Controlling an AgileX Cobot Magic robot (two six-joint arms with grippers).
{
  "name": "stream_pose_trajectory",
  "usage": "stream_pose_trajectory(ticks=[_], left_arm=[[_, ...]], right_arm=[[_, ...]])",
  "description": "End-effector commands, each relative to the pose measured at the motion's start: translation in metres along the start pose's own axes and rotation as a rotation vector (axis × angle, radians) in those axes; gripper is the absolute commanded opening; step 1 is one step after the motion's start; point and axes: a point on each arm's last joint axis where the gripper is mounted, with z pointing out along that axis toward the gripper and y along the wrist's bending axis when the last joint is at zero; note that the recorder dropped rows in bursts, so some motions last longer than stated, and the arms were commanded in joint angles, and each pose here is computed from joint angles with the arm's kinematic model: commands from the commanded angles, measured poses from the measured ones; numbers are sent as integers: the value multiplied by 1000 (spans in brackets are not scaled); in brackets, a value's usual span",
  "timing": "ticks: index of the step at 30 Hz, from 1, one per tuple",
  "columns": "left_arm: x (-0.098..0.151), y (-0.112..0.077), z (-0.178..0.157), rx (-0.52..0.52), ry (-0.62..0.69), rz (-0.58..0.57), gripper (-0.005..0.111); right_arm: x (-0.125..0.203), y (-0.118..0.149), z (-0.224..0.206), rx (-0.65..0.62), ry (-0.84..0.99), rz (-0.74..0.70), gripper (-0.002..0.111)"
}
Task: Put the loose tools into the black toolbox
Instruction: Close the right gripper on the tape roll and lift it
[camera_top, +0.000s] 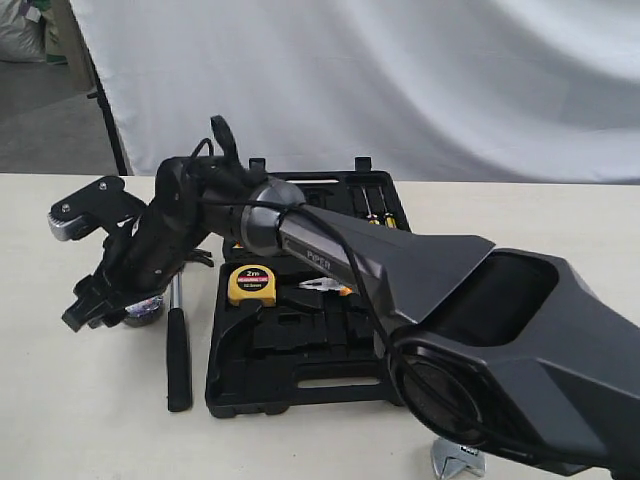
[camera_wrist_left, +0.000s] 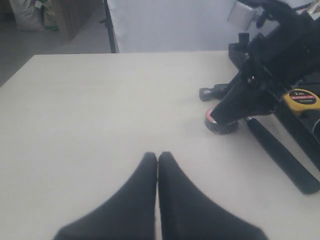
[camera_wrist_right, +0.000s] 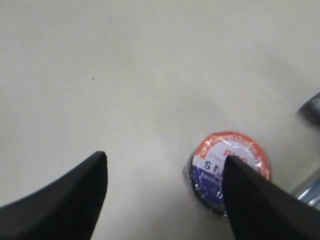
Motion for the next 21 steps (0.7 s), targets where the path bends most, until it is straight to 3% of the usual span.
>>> stream_pose_trajectory(ticks=[1, 12, 18, 19, 21], left_arm=[[-2, 1, 0, -21, -20, 0, 1], [-2, 1, 0, -21, -20, 0, 1], [-2, 1, 0, -21, -20, 0, 1], [-2, 1, 0, -21, -20, 0, 1], [-2, 1, 0, -21, -20, 0, 1]], right_arm=[[-13, -7, -12, 66, -86, -41, 63], [21, -21, 43, 127, -53, -29, 63], [28, -22, 46, 116, -2, -34, 63], [30, -20, 45, 105, 23, -33, 59], [29, -17, 41, 88, 53, -35, 36]])
